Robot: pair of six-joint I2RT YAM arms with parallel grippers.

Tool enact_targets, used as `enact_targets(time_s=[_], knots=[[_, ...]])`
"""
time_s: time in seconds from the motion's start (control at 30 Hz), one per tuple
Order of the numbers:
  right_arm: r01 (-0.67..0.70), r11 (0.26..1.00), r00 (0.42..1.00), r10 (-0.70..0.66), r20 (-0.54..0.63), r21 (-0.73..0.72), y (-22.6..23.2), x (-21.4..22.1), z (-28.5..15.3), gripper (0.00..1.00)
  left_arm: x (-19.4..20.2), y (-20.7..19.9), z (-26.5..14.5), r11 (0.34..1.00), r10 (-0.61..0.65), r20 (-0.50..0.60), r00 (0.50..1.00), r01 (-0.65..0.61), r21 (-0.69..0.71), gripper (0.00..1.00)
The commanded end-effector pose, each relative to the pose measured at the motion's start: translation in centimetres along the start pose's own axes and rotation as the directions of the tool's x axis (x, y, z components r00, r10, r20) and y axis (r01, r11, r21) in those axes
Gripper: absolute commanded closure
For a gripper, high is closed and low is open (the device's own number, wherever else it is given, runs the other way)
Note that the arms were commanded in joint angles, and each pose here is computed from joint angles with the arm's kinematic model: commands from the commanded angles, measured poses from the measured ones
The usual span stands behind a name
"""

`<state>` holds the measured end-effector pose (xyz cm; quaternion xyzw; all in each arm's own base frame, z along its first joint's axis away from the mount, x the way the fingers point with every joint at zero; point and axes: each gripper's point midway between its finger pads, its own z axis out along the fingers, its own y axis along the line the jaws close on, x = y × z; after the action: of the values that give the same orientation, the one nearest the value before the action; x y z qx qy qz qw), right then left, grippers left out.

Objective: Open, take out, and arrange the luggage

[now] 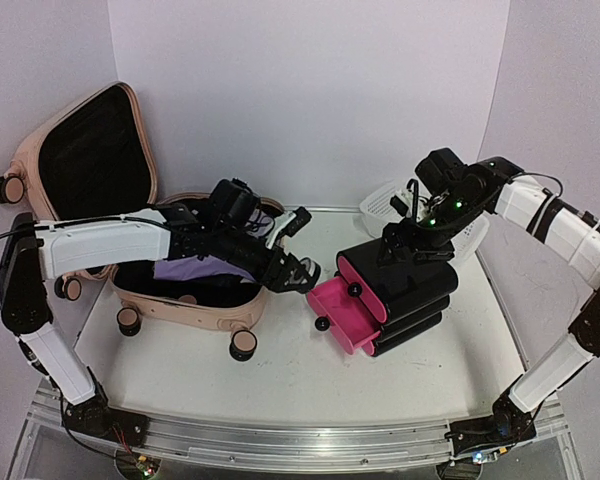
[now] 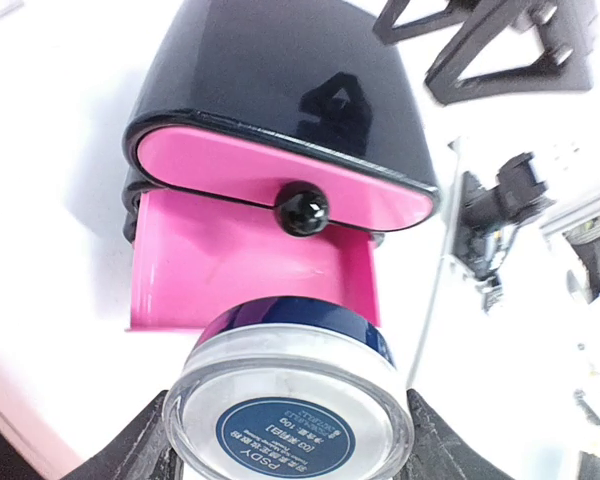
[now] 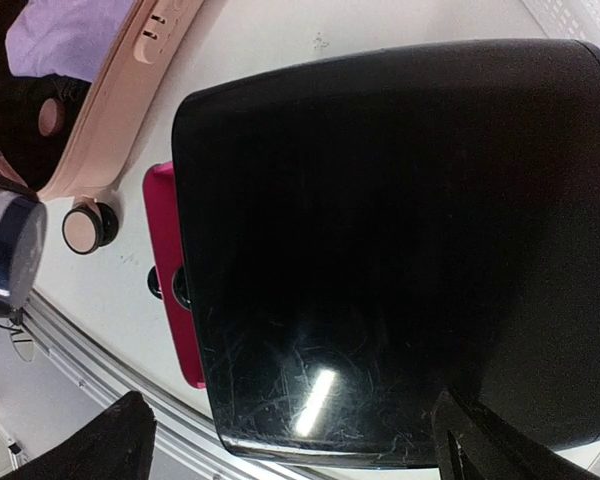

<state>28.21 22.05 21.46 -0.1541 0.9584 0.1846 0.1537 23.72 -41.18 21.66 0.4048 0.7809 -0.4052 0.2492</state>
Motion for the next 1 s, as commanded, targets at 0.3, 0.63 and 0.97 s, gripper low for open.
enact_targets(time_s=[0.3, 0.63, 0.97], knots=[[-0.025, 0.998, 0.997, 0.03, 0.077, -0.064, 0.9, -0.3, -1.0, 0.02, -1.7, 0.4, 7.0, 0.945, 0.276, 0.022, 0.961, -0.268, -0.187, 0.59], [-0.028, 0.998, 0.996, 0.033, 0.086, -0.058, 0.6, 0.2, -0.9, 0.02, -2.4, -0.1, 8.9, 0.931, 0.311, 0.015, 0.95, -0.301, -0.207, 0.6], [-0.027, 0.999, 0.996, 0.03, 0.08, -0.043, 0.3, 0.1, -0.5, 0.02, -4.1, -1.4, 6.7, 0.938, 0.274, 0.078, 0.959, -0.248, -0.242, 0.61]])
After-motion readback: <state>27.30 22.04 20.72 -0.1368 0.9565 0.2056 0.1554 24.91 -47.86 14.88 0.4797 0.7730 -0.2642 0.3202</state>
